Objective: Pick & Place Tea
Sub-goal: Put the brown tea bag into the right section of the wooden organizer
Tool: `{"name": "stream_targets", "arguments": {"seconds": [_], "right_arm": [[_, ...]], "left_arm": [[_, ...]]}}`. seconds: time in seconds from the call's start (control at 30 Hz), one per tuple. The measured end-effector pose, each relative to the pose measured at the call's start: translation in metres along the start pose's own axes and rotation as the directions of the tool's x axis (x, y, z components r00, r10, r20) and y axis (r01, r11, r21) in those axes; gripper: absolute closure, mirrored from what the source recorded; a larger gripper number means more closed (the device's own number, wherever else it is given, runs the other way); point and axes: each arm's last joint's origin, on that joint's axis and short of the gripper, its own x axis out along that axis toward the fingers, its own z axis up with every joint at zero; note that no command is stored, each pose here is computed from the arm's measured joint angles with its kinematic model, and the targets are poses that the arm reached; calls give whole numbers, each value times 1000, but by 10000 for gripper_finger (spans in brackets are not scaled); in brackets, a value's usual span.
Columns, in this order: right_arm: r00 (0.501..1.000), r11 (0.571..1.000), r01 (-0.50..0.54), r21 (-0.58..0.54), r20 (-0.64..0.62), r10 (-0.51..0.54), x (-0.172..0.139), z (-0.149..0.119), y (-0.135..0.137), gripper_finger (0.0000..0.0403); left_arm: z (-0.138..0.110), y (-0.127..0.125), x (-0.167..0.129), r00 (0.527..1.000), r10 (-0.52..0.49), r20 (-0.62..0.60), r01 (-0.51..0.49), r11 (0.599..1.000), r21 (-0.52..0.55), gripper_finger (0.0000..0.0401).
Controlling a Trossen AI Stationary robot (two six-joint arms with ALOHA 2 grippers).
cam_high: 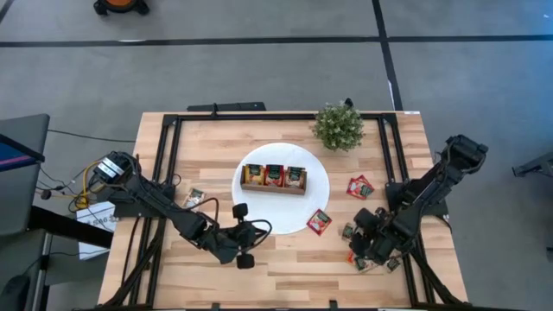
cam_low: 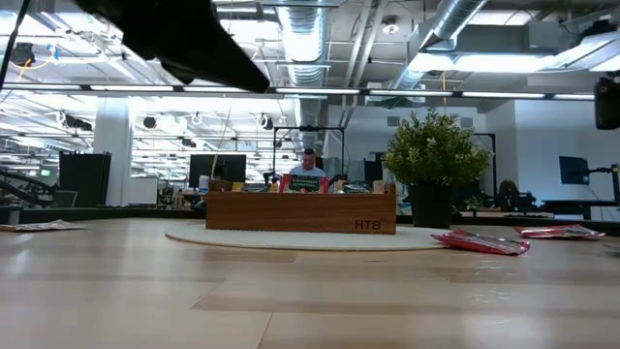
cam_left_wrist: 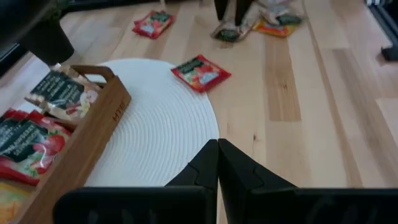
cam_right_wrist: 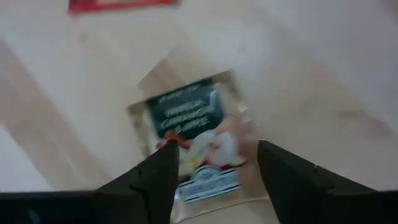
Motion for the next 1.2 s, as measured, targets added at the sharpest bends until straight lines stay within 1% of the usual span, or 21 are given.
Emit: {"name": "stream_targets", "arguments": {"seconds": [0.1, 0.2, 0.3, 0.33, 0.4, 0.43, 0.53, 0.6, 0.73, 0.83, 0.9, 0.97, 1.0, 1.07, 1.2], "right_arm": [[1000, 999, -19, -32, 20, 19, 12, -5, 9, 234], [995, 996, -70, -56, 62, 73, 22, -5, 26, 285], [985, 992, -110, -64, 124, 117, 28, -3, 47, 337], [978, 988, -142, -57, 148, 149, 29, -1, 56, 353], [965, 982, -181, -58, 184, 189, 34, 3, 72, 384], [956, 979, -196, -62, 209, 205, 39, 5, 81, 393], [931, 970, -237, -50, 275, 241, 53, 14, 105, 395], [912, 969, -242, -47, 330, 244, 66, 20, 121, 397], [877, 971, -205, -124, 417, 238, 79, 33, 151, 400], [839, 971, -196, -133, 490, 237, 74, 48, 168, 402], [810, 973, -188, -130, 540, 229, 66, 54, 174, 402], [791, 972, -182, -148, 565, 234, 58, 58, 178, 402], [787, 970, -176, -167, 569, 240, 54, 60, 178, 402], [799, 955, -184, -231, 531, 282, 45, 62, 180, 402], [856, 901, -214, -377, 372, 359, 45, 69, 179, 397]], "left_arm": [[1, -1, 0, 1000, -3, 7, 4, 1000, -5, 401], [-1, -7, -5, 1000, -24, 9, 24, 1000, 5, 401], [-2, -13, -10, 999, -47, 16, 47, 999, 3, 401], [-3, -14, -11, 999, -51, 19, 51, 999, -4, 401], [-3, -17, -14, 998, -58, 25, 59, 998, -17, 401], [-4, -19, -16, 998, -64, 26, 64, 997, -30, 401], [-6, -24, -20, 996, -81, 28, 83, 994, -74, 401], [-11, -31, -21, 995, -92, 25, 94, 992, -87, 401], [-27, -49, -19, 994, -104, 30, 106, 991, -77, 401], [-44, -62, -12, 994, -105, 24, 106, 991, -76, 401], [-54, -69, -7, 993, -112, 26, 114, 990, -83, 401], [-64, -75, -2, 994, -112, 14, 113, 990, -87, 401], [-69, -77, 1, 994, -113, 11, 114, 989, -95, 401], [-76, -80, 6, 992, -124, 1, 123, 986, -111, 401], [-86, -84, 13, 991, -133, -7, 131, 982, -134, 401]]}}
